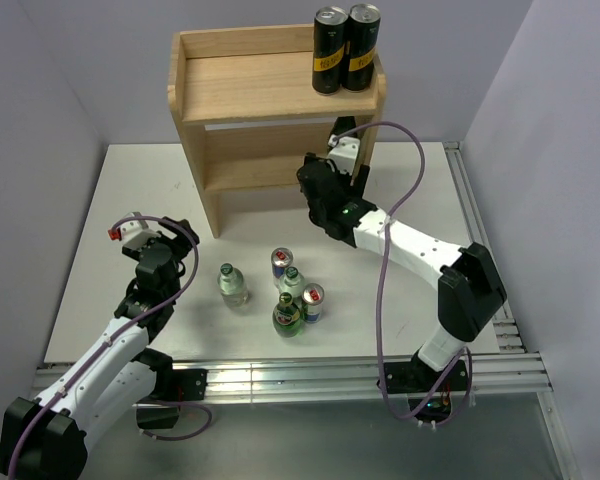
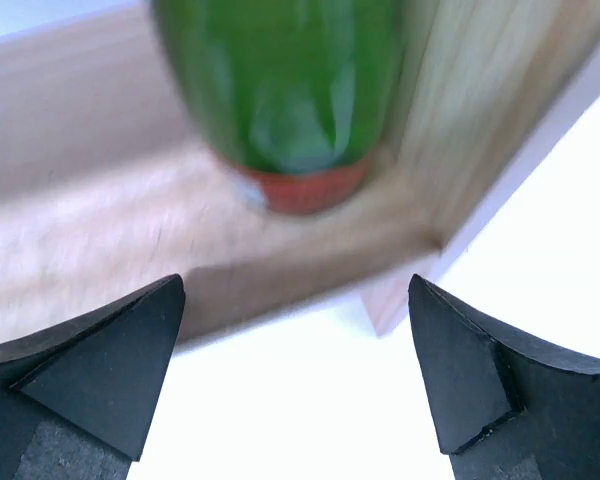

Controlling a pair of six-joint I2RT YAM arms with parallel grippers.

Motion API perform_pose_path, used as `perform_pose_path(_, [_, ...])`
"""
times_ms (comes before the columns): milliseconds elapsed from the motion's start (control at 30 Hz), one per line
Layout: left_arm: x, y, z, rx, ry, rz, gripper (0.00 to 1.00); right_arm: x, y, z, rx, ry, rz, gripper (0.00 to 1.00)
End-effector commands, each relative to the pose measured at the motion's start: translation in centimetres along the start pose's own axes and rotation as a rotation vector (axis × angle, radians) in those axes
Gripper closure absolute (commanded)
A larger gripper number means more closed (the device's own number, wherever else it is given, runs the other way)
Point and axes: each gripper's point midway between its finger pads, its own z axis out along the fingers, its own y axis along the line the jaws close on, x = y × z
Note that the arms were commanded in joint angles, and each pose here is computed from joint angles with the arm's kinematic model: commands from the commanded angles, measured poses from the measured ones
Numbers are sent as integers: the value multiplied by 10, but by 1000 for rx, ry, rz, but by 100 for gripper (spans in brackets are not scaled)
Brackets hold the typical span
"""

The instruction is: Place and organize the beverage onto the shelf

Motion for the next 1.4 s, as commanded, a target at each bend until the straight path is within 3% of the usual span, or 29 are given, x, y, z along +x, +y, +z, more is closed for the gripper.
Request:
perform_pose_path(0, [-21,-15,0,29,-41,-25,18,-11,-4,-29,-18,-16,30,0])
perform_pose_path(300, [-22,-15,-1,28,-42,-25,18,-4,-30,-98,-49,-51,92,0])
perform_pose_path(500, [-21,-15,-1,29,-39,-24,18,29,-65,-139,-105,3,138,0])
perform_pose_path(733, [-16,-14,1,27,-27,-17,19,119,-84,-192,-280,167,169,0])
perform_pose_path(867, [-15,-14,1,24,-23,-14,19,157,-72,-231,-422,235,142,0])
perform_pose_path(1167, [-13,-15,0,33,-15,-14,19,231,-43,-255,-444,299,10,0])
perform_pose_path(1367, [-12,-14,1,31,-12,-10,19,238,-44,-248,-387,280,11,0])
